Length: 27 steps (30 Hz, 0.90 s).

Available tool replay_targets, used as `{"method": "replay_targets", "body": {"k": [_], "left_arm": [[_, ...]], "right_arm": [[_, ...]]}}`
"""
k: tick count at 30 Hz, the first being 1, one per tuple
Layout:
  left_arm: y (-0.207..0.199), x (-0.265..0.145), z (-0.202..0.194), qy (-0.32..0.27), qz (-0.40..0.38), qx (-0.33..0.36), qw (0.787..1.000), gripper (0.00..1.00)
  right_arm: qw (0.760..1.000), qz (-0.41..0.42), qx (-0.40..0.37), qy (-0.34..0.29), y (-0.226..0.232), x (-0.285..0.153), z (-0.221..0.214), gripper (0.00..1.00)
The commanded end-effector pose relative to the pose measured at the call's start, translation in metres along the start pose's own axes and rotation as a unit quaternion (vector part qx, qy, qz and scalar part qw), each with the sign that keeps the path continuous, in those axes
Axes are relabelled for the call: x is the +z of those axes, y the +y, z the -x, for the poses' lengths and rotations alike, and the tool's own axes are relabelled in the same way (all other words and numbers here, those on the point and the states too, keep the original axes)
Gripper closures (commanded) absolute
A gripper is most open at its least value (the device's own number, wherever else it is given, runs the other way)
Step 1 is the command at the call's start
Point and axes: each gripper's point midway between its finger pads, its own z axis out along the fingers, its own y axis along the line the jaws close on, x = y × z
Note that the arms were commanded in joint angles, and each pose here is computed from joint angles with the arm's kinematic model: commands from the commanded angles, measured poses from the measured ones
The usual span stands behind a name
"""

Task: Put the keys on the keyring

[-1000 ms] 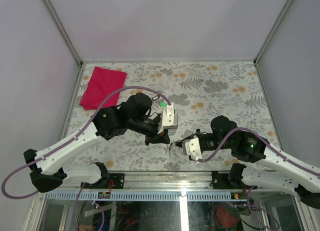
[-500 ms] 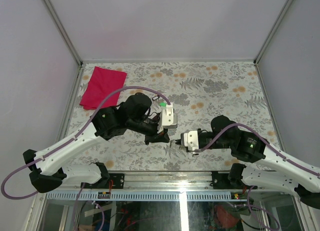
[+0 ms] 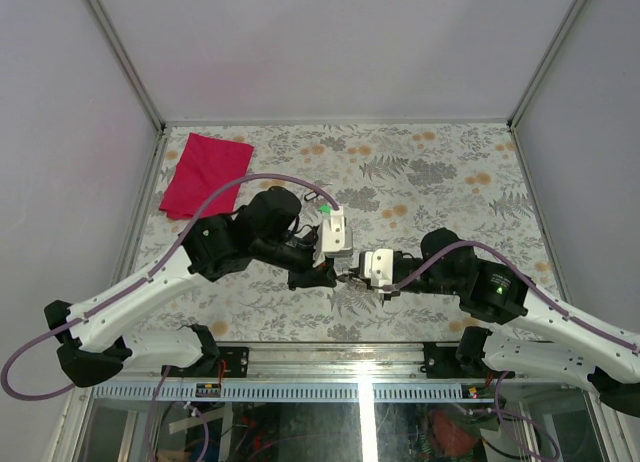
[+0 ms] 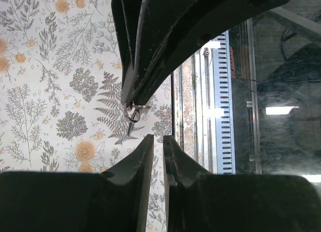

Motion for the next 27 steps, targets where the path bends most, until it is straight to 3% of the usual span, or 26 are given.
{"method": "replay_targets", "body": {"k": [1,6,11,16,19,27], "left_arm": [[-0.003,-0.005,0.007,-0.017,0.003,0.003,1.000,0.84],[0.003,-0.010,0.019,-0.051,0.032,0.001,0.998,0.79],[0.017,-0.019,0.041,-0.128,0.092,-0.031,0.987,0.67],[0.038,-0.034,0.059,-0.228,0.170,-0.120,0.951,0.57],[0.043,-0.039,0.067,-0.281,0.177,-0.165,0.929,0.51],[0.050,-0.031,0.066,-0.298,0.177,-0.217,0.913,0.42]], "right_arm": [[0.998,-0.045,-0.013,-0.050,-0.023,-0.005,0.034,1.00],[0.996,-0.053,-0.037,-0.053,-0.025,-0.006,0.031,1.00],[0.991,-0.081,-0.072,-0.081,-0.031,-0.010,0.034,1.00],[0.984,-0.119,-0.093,-0.096,-0.043,-0.015,0.040,1.00],[0.982,-0.130,-0.097,-0.091,-0.048,-0.014,0.038,1.00],[0.982,-0.140,-0.092,-0.091,-0.052,-0.013,0.038,1.00]]}}
